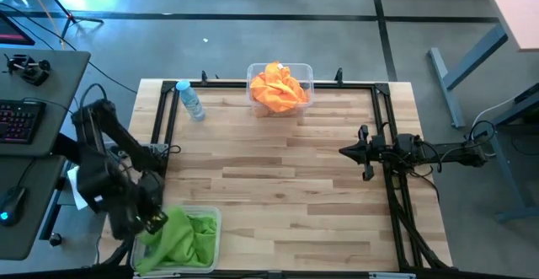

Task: Sort microfiber towel by color & place in baskets
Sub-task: Put the green towel into the bottom transparent bin, then return to Home Position

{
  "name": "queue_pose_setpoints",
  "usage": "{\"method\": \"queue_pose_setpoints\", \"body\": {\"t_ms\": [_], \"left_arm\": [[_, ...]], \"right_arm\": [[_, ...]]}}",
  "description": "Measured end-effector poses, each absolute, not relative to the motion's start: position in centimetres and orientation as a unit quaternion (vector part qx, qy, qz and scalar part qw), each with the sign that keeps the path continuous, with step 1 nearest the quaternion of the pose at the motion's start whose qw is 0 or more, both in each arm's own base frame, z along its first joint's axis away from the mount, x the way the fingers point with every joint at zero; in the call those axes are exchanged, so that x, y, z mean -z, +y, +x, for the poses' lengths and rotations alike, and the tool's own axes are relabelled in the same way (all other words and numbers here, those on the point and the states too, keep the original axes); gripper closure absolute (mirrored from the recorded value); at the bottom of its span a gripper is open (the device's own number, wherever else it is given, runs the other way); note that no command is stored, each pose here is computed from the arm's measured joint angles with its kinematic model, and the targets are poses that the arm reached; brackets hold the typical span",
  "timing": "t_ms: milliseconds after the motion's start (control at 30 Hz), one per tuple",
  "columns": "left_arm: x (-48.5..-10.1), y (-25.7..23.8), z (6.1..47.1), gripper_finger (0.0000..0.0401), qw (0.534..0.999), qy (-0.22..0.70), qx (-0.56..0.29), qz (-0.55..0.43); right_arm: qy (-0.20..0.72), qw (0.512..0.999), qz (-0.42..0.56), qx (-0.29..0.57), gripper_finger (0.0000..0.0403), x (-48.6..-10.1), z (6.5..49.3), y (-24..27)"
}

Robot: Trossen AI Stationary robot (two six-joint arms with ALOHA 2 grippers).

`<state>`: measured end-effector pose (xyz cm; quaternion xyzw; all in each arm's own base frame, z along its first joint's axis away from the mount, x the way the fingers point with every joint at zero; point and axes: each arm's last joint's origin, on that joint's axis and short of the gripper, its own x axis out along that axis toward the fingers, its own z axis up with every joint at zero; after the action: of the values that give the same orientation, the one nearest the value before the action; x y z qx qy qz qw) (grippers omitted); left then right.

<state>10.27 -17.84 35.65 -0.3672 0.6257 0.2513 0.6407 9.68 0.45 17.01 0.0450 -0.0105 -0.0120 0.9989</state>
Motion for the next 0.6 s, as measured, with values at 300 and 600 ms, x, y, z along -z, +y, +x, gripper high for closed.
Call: {"method": "queue_pose_setpoints", "body": {"t_ms": [300, 600], "left_arm": [[-37.7, -15.1, 9.7, 0.0270, 0.709, 0.553, -0.191, -0.393], [-35.1, -14.3, 12.2, 0.0303, 0.895, 0.396, -0.140, -0.151]], "right_arm": [[-0.010, 0.999, 0.045, 0.012, 0.0402, -17.0, 9.7, 0.4], [-0.010, 0.999, 0.045, 0.012, 0.0402, -17.0, 9.7, 0.4]]}}
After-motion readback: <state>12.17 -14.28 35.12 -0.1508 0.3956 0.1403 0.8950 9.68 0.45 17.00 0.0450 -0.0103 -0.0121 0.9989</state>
